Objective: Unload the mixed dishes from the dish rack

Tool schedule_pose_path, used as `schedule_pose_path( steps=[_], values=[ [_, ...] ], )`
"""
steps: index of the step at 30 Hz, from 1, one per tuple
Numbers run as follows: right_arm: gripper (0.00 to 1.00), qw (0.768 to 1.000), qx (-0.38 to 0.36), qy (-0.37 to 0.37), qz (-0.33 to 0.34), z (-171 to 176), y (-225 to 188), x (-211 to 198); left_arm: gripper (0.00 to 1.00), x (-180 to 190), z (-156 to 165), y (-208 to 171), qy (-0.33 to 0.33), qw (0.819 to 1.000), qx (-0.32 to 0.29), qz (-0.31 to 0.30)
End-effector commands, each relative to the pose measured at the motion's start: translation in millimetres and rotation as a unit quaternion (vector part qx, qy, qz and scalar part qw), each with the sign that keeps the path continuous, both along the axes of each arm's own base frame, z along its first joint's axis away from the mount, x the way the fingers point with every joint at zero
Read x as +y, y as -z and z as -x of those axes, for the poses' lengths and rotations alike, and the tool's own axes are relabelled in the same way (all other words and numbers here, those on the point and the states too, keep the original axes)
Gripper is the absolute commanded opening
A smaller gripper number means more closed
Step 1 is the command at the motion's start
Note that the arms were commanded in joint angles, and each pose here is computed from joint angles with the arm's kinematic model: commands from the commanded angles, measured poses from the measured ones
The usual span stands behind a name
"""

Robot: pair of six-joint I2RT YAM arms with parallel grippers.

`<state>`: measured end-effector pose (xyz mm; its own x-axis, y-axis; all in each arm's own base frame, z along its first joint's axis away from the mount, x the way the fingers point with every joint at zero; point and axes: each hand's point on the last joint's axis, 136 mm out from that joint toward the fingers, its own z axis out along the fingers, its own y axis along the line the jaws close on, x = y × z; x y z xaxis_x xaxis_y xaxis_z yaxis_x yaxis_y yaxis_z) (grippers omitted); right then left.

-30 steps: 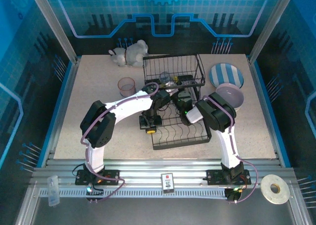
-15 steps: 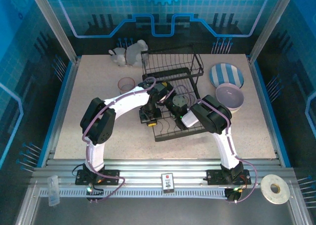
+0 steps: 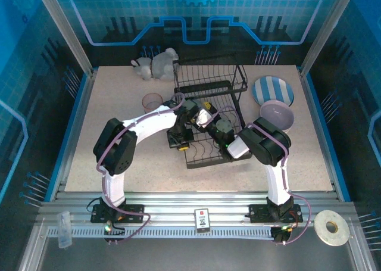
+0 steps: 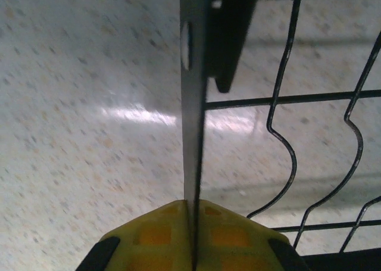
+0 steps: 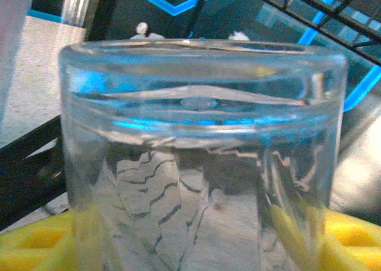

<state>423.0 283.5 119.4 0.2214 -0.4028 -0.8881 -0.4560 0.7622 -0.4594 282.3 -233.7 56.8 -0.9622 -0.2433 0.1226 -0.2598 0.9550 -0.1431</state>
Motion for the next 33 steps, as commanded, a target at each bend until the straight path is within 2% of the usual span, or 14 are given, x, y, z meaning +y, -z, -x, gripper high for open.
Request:
schedule_pose_path(
  steps=[1,14,19,22,26,30,33],
  values=[
    [0.36,0.999,-0.006,-0.039,-0.035,13.2,-19.6,6.8,0.00,-10.0,-24.5,-5.4,0.008,0.998,-0.047,0.051],
    [0.36,0.995,-0.017,-0.033,-0.087,44.3,-66.8,-16.5,0.01,-17.9,-32.6,-12.4,0.019,0.994,-0.063,0.084],
    [0.36,0.992,-0.006,-0.041,-0.119,63.5,-80.2,-21.0,0.18,-14.6,-30.3,-23.0,0.020,0.993,-0.078,0.088],
    [0.35,0.991,0.028,-0.034,-0.127,70.1,-74.2,-26.8,0.31,-11.5,-25.8,-26.6,0.018,0.992,-0.083,0.091],
    [0.33,0.984,0.053,-0.030,-0.170,84.6,-61.7,-39.7,0.45,-5.9,-19.5,-32.2,0.012,0.991,-0.097,0.094],
    [0.33,0.978,0.098,-0.018,-0.185,95.0,-37.2,-49.1,0.54,0.4,-10.1,-39.7,0.007,0.989,-0.106,0.099],
    [0.33,0.974,0.104,-0.029,-0.198,104.3,-41.2,-50.2,0.59,5.7,0.5,-48.3,0.009,0.988,-0.115,0.106]
  ],
)
